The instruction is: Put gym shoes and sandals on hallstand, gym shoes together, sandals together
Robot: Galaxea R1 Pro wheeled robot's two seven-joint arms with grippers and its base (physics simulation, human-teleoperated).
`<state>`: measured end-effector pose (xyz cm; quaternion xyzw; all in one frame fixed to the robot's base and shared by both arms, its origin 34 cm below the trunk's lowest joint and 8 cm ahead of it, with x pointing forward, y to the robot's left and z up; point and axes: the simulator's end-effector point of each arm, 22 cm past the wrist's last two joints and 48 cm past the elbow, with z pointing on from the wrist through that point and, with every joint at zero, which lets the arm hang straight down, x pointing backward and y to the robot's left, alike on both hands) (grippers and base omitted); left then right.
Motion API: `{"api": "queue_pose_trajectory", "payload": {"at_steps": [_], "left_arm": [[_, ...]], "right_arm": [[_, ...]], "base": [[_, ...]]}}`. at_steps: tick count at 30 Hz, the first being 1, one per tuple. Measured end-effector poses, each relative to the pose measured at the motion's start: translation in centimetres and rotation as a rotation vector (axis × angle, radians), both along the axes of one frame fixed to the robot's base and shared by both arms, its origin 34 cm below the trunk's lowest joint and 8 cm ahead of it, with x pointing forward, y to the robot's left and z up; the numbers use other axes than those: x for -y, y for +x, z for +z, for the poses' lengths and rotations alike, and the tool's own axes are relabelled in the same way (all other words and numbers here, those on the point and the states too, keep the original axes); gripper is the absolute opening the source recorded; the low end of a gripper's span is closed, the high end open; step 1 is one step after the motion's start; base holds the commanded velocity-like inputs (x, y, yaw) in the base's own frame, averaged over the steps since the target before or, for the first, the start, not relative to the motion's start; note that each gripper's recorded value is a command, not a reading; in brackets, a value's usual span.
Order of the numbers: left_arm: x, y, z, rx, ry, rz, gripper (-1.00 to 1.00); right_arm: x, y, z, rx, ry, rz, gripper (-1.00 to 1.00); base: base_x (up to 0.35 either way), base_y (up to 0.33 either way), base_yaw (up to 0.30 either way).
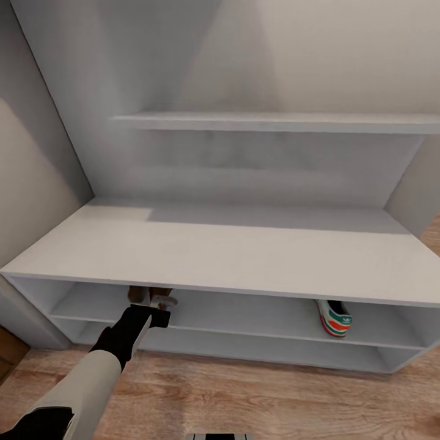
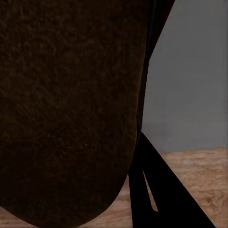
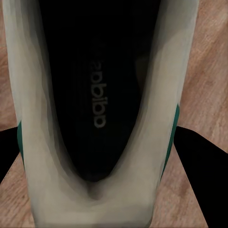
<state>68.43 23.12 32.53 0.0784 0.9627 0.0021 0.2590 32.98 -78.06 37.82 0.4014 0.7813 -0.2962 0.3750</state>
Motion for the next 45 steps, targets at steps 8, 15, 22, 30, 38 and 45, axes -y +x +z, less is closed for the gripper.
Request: {"api": "queue_pose_trajectory", "payload": {"at_steps": [8, 15, 22, 30, 38, 45], "left_arm": [[-0.29, 0.0, 0.02, 0.0, 0.005, 0.001, -1.0], [-0.37, 0.0, -0.01, 0.0, 0.006, 0.002, -1.0], [-0.38, 0.01, 0.01, 0.0, 0.006, 0.002, -1.0], [-0.38, 0.02, 0.0, 0.0, 0.006, 0.002, -1.0], [-0.37, 0.03, 0.01, 0.0, 0.005, 0.002, -1.0], [-0.48, 0.07, 0.05, 0.001, 0.007, 0.001, 1.0]], "right_arm": [[0.0, 0.0, 0.01, 0.0, 0.0, 0.0, -1.0], [0.0, -0.01, -0.01, 0.0, 0.0, 0.0, -1.0], [-0.02, -0.03, -0.04, 0.0, 0.001, 0.0, -1.0], [-0.02, -0.04, -0.06, -0.001, 0.001, 0.0, -1.0], [-0.02, -0.04, -0.06, -0.001, 0.001, 0.0, -1.0], [-0.02, -0.04, -0.06, -0.001, 0.001, 0.0, -1.0]], "base": [[0.17, 0.023, 0.0], [0.028, 0.004, 0.0], [0.067, 0.0, 0.0], [0.042, 0.0, 0.0], [0.001, 0.0, 0.0], [0.0, 0.0, 0.0]]}}
